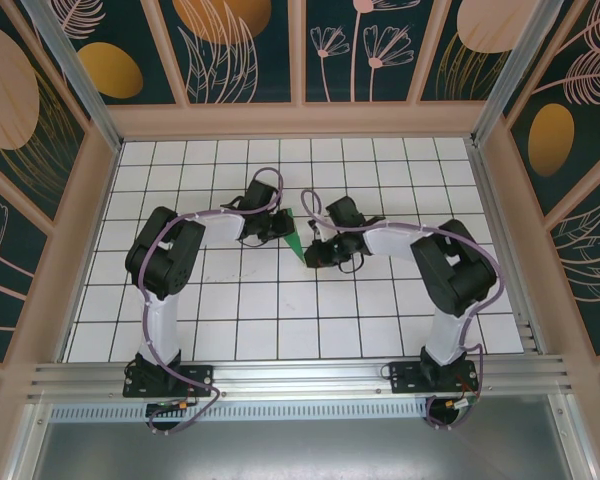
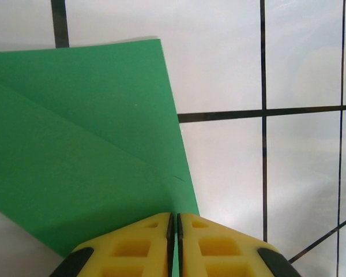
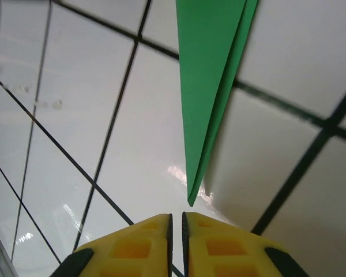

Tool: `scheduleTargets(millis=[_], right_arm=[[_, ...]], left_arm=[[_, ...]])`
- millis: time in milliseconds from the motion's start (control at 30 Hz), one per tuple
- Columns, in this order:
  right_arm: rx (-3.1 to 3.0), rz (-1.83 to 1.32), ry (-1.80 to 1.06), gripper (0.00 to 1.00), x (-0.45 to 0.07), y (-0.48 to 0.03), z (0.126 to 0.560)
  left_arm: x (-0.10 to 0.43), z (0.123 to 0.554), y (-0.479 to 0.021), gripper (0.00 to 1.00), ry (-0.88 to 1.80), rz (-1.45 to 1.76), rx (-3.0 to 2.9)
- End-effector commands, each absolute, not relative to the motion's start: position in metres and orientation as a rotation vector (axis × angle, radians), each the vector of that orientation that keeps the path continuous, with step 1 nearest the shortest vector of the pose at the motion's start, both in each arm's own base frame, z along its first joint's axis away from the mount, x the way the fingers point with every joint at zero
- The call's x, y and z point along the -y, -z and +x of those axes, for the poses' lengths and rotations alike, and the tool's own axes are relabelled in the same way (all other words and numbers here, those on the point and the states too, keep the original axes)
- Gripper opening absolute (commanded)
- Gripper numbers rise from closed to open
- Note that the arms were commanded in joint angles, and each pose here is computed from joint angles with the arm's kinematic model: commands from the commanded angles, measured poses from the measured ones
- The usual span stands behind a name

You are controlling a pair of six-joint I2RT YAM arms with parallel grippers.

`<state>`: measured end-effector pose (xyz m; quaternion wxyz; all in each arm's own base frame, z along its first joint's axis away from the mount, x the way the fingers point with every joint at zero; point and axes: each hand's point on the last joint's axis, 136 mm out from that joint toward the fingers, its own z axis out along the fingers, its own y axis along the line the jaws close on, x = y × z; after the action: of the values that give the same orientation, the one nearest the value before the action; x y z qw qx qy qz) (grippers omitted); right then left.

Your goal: Fold a paper plane with a square sheet of paper (pick it up from the middle)

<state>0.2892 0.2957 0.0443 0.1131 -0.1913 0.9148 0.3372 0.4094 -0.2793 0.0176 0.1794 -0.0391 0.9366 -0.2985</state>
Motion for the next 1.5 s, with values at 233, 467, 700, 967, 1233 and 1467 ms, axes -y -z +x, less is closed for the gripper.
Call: scheduleTargets(millis=[233,467,700,967,1233,1467], right_arm=[[-2.376,-0.063,-0.801,0.50,-0.222,-0.108,0.367],[-2.331,0.080,-0.707,0.65,-0.183,-0.102,0.371],[-2.357,0.099,-0.772,0.82,-0.173,-0.089,0.369],[-2.392,0.090,-0.785,0.90,-0.176,-0.080,0.368],[-2.408,0.099,-0.789,0.89,-0.177,-0.077,0.369],[-2.417,0.103,-0.809,0.88,-0.180,-0.076,0.369]], left_arm=[[0.291,0.429,-0.120,0.36,0.949,-0.037,-2.450],[0.257,0.430,-0.129,0.52,0.727,-0.210,-2.461],[0.239,0.428,-0.092,0.57,0.383,-0.322,-2.547],[0.252,0.438,-0.068,0.56,0.081,-0.226,-2.621],[0.262,0.433,-0.050,0.49,-0.006,-0.138,-2.693],[0.259,0.425,-0.046,0.45,-0.030,-0.125,-2.725]])
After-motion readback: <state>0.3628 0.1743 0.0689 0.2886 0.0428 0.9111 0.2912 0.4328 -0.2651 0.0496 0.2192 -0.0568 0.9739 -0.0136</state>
